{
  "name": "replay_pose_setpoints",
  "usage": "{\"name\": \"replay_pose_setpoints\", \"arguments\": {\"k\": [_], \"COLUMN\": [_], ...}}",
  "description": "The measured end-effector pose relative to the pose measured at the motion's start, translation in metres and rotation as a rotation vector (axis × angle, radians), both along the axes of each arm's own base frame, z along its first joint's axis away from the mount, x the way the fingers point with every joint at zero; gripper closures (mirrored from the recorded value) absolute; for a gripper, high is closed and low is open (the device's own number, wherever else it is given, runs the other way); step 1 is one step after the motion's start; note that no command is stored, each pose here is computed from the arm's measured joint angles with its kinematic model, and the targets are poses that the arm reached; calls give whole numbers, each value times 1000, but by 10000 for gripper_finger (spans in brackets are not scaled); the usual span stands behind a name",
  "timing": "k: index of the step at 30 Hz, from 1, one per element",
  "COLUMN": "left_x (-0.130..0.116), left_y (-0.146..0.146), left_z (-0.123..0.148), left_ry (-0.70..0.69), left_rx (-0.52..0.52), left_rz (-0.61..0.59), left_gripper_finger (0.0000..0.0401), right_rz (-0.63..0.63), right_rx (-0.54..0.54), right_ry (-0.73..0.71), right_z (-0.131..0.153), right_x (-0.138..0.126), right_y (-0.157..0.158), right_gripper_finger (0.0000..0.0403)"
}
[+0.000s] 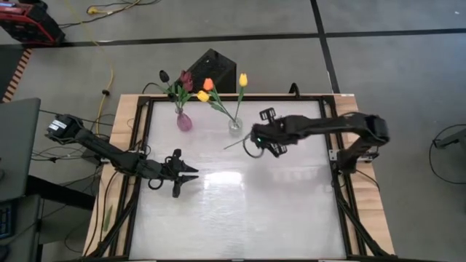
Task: Sort flowers into vase by color
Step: Put the orange flower into the transparent vase
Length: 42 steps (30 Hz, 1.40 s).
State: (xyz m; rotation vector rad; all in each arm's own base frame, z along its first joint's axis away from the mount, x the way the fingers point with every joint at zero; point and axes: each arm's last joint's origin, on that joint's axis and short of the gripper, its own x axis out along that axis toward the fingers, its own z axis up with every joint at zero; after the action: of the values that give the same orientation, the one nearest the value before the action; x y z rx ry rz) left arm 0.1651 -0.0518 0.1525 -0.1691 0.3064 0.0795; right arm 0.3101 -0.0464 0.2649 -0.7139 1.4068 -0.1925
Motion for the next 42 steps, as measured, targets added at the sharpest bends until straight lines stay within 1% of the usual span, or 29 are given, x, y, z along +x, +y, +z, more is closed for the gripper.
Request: {"name": "replay_pose_setpoints", "arguments": {"k": [2, 4, 8, 10, 11, 12, 16, 23, 26, 28, 32, 34, 38, 42], "left_x": [0, 0, 0, 0, 0, 0, 1, 1, 1, 1, 1, 1, 1, 1], "left_y": [0, 0, 0, 0, 0, 0, 0, 0, 0, 0, 0, 0, 0, 0], "left_z": [0, 0, 0, 1, 1, 1, 2, 4, 4, 4, 4, 4, 3, 3], "left_ry": [0, 0, -4, -5, -6, -8, -24, -40, -40, -39, -38, -38, -36, -33], "left_rx": [0, 1, 1, 0, -1, -2, -4, 1, 1, 8, 16, 15, 18, 19], "left_rz": [0, 0, 2, 2, 2, 2, 9, 26, 26, 25, 22, 19, 15, 14], "left_gripper_finger": [305, 305, 305, 305, 305, 305, 305, 305, 305, 305, 305, 305, 305, 305], "right_rz": [79, 177, 371, 406, 398, 383, 359, 263, 244, 256, 324, 346, 347, 352], "right_rx": [-119, -267, -592, -737, -804, -844, -848, -807, -789, -795, -833, -846, -834, -812], "right_ry": [9, 42, 221, 313, 346, 363, 371, 451, 432, 402, 333, 352, 386, 416], "right_z": [14, 28, 47, 52, 55, 58, 62, 62, 65, 69, 81, 82, 80, 70], "right_x": [-7, -14, -23, -23, -22, -21, -18, -19, -16, -11, 1, 2, 0, 6], "right_y": [15, 30, 53, 58, 59, 60, 51, 9, -6, -12, -15, -15, -21, -27], "right_gripper_finger": [388, 388, 386, 386, 386, 386, 386, 386, 386, 386, 386, 386, 386, 386]}}
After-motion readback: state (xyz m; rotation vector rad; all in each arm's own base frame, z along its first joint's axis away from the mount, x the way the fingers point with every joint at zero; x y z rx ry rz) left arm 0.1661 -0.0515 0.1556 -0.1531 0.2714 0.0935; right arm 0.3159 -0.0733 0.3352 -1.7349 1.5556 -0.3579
